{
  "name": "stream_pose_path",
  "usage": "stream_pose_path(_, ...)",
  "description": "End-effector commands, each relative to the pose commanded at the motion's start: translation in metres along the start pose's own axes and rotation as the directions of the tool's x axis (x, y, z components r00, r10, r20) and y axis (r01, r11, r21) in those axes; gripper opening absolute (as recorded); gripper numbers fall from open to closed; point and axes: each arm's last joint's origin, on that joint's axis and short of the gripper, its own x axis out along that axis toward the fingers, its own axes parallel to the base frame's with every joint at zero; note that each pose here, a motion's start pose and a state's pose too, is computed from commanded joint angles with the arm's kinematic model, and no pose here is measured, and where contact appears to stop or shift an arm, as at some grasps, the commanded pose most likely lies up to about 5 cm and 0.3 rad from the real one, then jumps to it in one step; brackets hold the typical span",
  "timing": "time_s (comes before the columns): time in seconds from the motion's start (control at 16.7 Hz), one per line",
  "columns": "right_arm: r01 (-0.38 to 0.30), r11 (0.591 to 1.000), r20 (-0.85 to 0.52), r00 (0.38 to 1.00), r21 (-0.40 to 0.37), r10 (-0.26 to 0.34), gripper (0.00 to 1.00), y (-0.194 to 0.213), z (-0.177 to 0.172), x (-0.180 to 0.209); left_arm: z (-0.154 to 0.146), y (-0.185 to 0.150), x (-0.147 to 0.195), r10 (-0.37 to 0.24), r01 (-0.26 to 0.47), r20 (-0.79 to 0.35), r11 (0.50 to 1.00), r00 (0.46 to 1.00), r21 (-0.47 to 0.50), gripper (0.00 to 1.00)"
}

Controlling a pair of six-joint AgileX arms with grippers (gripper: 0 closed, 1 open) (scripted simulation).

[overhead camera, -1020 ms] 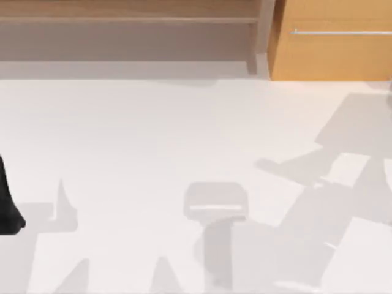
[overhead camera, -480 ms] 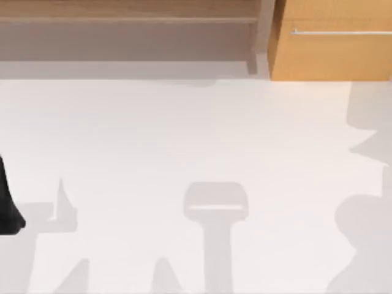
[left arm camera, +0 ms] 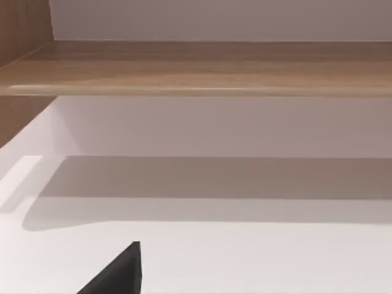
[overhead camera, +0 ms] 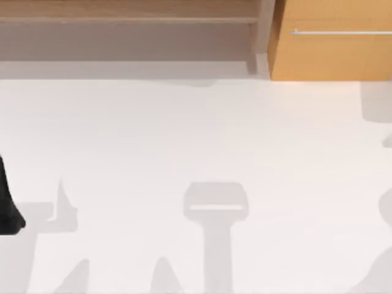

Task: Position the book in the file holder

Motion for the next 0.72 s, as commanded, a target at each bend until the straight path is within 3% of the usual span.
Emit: stream_pose_path(0.72,0.001,1.000,-0.002,1.000,0.002,-0.001,0.00,0.002,-0.001,0.022,0.000,0.000,0.000,0.000,0.000,0.000,1.000,1.000,0.000,1.00)
